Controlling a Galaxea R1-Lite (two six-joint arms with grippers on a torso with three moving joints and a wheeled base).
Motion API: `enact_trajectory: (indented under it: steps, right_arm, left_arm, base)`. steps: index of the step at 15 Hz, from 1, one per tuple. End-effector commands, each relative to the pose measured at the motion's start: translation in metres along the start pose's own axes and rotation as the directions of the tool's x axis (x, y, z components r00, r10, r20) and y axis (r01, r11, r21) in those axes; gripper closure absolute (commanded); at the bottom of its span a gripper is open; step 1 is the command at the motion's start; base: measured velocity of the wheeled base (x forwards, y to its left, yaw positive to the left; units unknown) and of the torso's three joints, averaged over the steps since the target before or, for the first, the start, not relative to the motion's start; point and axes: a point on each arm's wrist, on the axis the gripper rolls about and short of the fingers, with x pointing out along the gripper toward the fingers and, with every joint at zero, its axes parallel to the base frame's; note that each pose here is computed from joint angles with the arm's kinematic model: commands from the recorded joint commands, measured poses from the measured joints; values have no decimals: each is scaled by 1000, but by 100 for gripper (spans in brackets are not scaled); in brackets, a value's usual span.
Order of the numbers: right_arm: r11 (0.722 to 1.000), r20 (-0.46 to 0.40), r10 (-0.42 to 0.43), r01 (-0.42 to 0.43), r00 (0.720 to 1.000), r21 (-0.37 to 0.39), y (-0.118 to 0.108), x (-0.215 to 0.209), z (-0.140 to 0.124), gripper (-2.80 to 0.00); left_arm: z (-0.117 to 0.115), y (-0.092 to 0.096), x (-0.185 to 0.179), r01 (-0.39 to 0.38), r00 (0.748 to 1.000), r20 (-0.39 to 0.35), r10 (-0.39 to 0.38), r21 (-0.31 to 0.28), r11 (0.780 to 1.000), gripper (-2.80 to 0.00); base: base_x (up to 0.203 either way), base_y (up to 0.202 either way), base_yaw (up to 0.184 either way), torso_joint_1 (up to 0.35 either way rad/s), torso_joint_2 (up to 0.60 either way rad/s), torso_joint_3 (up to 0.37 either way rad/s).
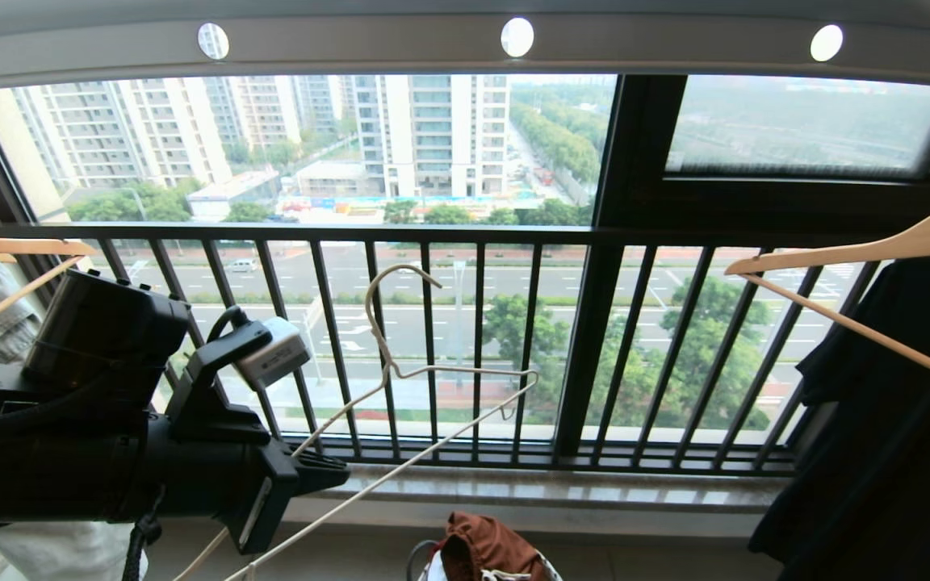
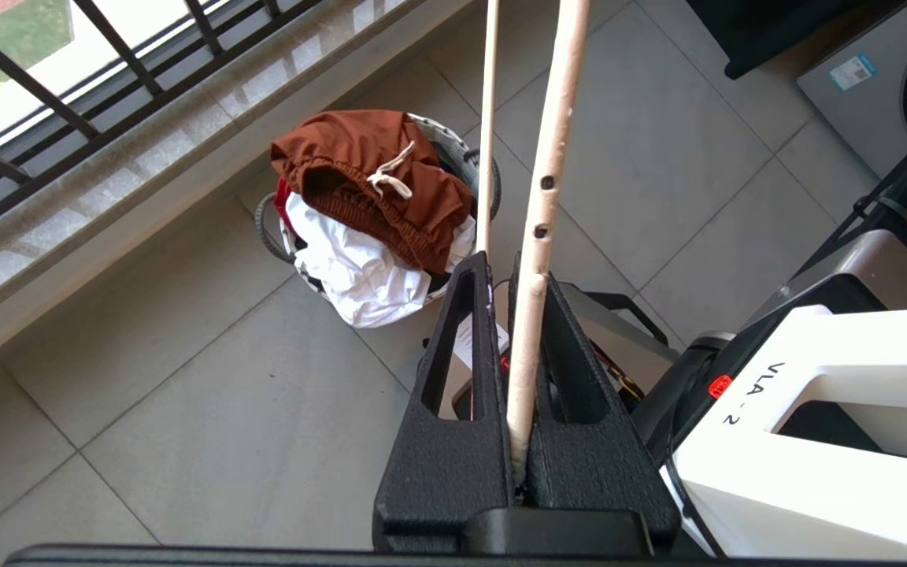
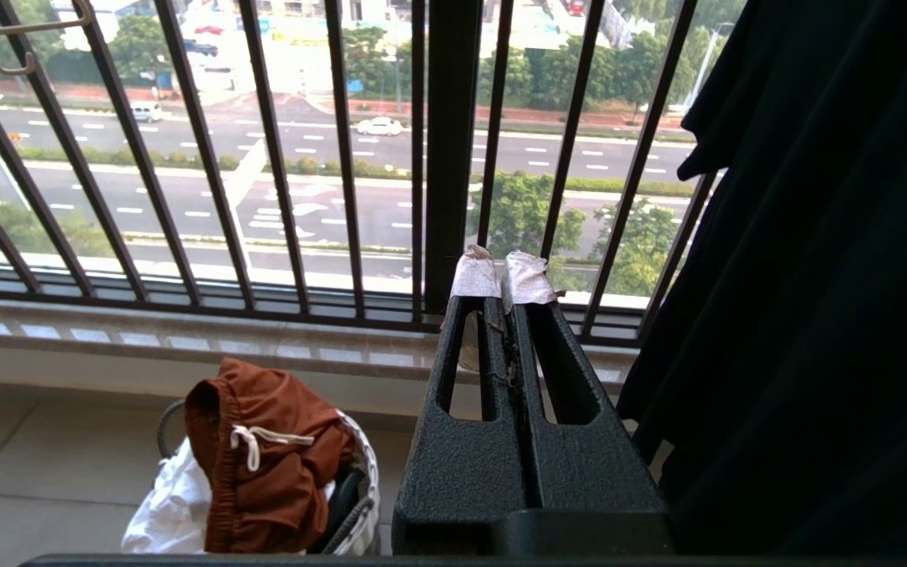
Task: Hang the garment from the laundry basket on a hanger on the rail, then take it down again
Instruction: Pick up the clothes rack on the clothesline
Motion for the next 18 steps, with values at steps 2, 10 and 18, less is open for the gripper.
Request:
enact_trajectory:
  steps: [2,10,18]
  right_arm:
    - [1000,-1,0,0,1000,0,0,0,0,0]
    - [1000,-1,2,-2,1000,-2,0,0,0,0]
    - [1000,-1,2,-2,1000,-5,0,0,0,0]
  left_arm:
    - [-3,-4,4,19,1000,-19,-19,5,1000,0]
    - [-4,-5,4,25,999,-21,-24,9,1000,0]
    - [-6,-6,7,29,999,-32,-29,8,1000,0]
  base:
    - [0,0,0,0,0,0]
    - [0,0,0,0,0,0]
    - [0,0,0,0,0,0]
